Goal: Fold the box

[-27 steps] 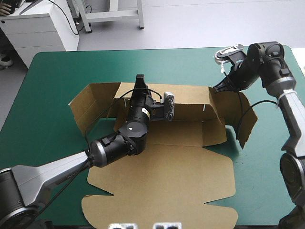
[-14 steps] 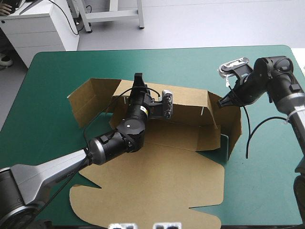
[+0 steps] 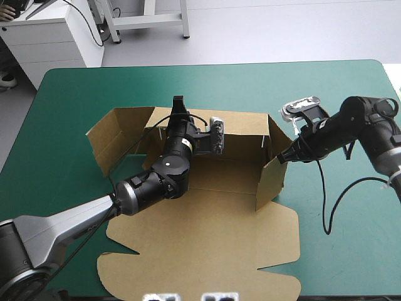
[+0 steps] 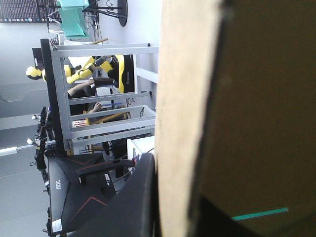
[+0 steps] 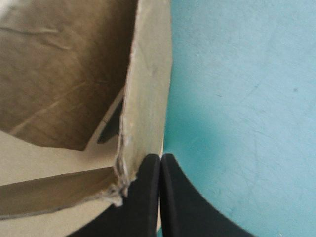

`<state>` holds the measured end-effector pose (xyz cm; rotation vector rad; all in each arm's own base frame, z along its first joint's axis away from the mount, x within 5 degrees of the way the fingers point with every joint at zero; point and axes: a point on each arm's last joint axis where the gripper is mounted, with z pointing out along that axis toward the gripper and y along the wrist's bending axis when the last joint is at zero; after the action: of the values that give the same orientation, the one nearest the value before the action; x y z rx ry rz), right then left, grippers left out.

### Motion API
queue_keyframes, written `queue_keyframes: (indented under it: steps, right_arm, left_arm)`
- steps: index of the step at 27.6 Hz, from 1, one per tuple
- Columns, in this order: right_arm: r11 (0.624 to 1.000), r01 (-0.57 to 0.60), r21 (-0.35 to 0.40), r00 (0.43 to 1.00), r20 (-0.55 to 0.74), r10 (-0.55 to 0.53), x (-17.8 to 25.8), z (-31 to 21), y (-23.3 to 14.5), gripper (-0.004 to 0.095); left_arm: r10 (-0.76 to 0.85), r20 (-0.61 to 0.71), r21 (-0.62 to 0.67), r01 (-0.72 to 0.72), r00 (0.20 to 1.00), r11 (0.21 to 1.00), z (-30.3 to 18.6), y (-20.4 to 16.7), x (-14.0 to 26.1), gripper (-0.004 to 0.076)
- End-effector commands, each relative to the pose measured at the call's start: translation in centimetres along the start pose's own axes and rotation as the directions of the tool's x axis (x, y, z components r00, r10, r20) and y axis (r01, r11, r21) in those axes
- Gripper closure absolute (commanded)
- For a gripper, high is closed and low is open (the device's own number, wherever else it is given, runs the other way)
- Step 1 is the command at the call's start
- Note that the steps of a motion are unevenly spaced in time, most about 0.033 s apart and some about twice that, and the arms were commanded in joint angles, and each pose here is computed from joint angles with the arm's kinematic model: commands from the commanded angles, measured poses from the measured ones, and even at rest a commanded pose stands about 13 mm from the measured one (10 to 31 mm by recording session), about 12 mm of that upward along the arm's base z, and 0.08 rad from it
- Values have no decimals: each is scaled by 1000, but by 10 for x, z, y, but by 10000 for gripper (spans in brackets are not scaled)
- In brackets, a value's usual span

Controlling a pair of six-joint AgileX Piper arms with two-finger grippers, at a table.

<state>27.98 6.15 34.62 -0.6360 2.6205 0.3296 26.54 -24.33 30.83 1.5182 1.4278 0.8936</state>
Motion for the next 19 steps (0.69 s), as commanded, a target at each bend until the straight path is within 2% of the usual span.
queue_keyframes:
  steps: [1,5,9,13,15,19]
  right_arm:
    - [997,53,-61,984,172,-42,-3,-11,13,921]
    - [992,101,-77,974,210,-83,-4,4,27,918]
    - [979,203,-15,951,240,-194,-8,11,45,912]
    - [979,205,21,950,237,-204,-9,14,55,904]
    - [979,204,5,951,236,-200,-9,14,56,860]
    - [977,215,-6,953,220,-209,-8,14,57,644]
  left_arm:
    - [-28,20,-80,30,999,996,-14,24,4,732]
    - [-4,16,-55,5,1000,998,-14,22,4,732]
    - [20,17,-11,-20,1000,1000,-14,18,4,732]
    - [15,1,10,-15,1000,1000,-14,16,5,732]
    - [15,1,10,-15,1000,1000,-14,16,5,732]
    - [9,-40,15,-8,999,1000,-12,14,8,732]
